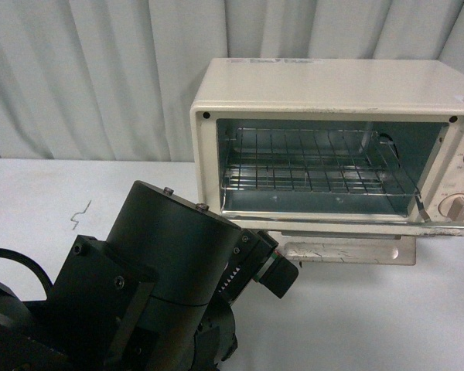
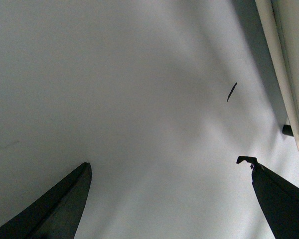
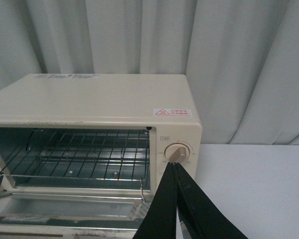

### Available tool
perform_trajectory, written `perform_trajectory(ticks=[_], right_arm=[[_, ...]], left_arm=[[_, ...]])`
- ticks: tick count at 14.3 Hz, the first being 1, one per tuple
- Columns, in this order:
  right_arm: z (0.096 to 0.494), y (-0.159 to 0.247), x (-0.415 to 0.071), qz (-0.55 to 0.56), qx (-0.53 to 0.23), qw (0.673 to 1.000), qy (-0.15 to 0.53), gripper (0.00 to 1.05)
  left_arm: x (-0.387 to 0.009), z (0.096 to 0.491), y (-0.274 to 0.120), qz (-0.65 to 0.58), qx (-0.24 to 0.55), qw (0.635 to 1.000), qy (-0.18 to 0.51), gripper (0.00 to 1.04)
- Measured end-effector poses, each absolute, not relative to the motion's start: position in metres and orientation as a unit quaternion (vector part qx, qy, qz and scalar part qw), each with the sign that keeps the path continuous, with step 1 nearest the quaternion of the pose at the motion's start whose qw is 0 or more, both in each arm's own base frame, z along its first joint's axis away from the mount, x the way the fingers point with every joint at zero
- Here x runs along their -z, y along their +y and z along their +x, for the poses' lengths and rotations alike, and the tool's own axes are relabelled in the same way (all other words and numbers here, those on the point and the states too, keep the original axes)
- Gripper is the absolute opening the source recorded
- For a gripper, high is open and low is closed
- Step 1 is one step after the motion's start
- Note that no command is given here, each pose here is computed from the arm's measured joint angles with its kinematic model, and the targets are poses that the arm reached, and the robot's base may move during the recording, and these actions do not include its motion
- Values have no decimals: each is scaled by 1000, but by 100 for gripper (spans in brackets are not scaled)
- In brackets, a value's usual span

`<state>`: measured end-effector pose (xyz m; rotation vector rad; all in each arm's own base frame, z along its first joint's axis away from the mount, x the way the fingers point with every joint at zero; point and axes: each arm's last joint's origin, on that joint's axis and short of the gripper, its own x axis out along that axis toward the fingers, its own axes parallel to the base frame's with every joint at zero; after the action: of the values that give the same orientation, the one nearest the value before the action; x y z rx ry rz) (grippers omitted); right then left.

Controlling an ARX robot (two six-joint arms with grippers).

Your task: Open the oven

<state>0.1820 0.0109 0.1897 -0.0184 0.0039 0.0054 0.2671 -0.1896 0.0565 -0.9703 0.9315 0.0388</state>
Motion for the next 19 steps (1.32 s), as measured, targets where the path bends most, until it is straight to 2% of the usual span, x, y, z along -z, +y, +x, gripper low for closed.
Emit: perform_trajectory(ticks=[2, 8, 9, 11, 13, 19], right_arm=[[172, -1, -184, -9, 8, 1000, 6, 2], [145, 0, -174, -8, 0, 1000, 5, 2], [142, 0, -171, -8, 1, 1000, -14, 2], [137, 0, -164, -8, 0, 1000, 12, 2], [131, 0, -169, -8, 0, 1000, -6, 2], [119, 0, -170, -8, 0, 1000, -4, 2]], left_arm=[[-56, 267, -190, -449, -18, 782, 432, 98], [-56, 267, -190, -449, -18, 782, 431, 98], [-56, 267, -190, -449, -18, 782, 432, 98], [-56, 267, -190, -449, -18, 782, 432, 98], [-56, 267, -190, -449, -18, 782, 432, 98], [-56, 267, -190, -449, -18, 782, 432, 98]])
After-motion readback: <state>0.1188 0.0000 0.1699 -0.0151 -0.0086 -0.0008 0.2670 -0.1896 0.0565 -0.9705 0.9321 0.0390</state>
